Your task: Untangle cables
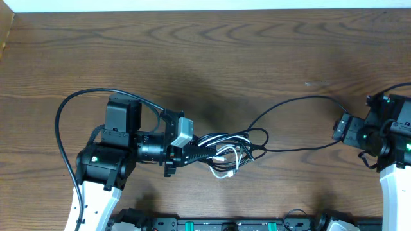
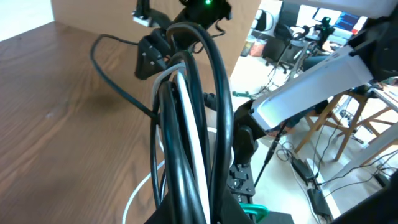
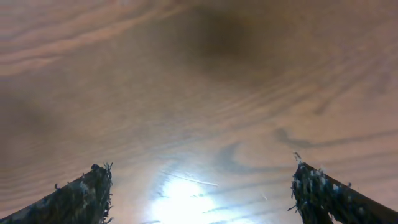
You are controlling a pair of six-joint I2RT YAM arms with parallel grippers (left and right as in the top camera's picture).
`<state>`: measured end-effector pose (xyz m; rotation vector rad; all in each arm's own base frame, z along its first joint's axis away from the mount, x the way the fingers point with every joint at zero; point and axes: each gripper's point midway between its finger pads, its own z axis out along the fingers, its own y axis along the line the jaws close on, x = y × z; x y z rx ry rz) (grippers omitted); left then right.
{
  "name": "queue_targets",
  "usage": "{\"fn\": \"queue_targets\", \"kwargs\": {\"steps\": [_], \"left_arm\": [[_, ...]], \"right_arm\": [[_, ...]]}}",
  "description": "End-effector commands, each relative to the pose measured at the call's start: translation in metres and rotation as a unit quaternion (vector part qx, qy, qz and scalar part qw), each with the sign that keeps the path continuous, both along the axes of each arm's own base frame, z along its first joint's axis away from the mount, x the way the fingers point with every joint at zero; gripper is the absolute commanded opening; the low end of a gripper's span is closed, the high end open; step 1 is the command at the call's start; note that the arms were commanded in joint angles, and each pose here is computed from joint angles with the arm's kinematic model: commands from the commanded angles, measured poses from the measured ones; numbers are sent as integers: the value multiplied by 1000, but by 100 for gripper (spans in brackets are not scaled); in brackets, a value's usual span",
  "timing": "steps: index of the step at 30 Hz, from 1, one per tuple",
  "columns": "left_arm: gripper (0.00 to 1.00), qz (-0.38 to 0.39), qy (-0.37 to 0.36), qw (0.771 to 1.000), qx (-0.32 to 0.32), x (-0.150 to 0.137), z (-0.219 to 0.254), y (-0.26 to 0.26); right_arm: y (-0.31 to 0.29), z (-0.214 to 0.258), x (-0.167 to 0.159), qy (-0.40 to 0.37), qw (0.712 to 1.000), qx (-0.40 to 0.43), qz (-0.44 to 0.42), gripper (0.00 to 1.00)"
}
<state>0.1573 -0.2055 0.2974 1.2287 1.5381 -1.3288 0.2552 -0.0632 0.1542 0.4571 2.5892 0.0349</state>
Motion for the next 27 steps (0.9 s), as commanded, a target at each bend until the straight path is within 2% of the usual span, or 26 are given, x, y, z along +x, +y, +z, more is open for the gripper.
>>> {"fn": "queue_targets", "kwargs": {"steps": [1,8,11,15,17,20,22,25,27], "left_arm": [[8,-23,-13,999,-25,-7,10,-1],[8,18,17,1000,18,10,-8,0],[8,2,45,999,2,8,-5,-2],[8,-33,58,997,-35,-2,7,-3],[8,-38,59,997,-40,-3,8,-3],[8,-37,59,997,-40,-3,8,-3],[8,-38,55,997,-41,-3,9,-3],[8,-38,50,997,-42,-2,10,-3],[8,-39,51,997,-43,-2,10,-3]], "right_arm": [[20,9,10,-31,997,60,25,90],[39,15,14,-47,992,107,55,84],[40,15,14,-48,991,106,61,52],[30,11,11,-37,995,80,47,22],[22,8,8,-26,997,61,33,18],[16,4,3,-11,999,44,21,19],[16,4,2,-9,999,45,21,24],[12,2,-1,-2,999,37,15,26],[7,1,-4,6,1000,22,6,33]]}}
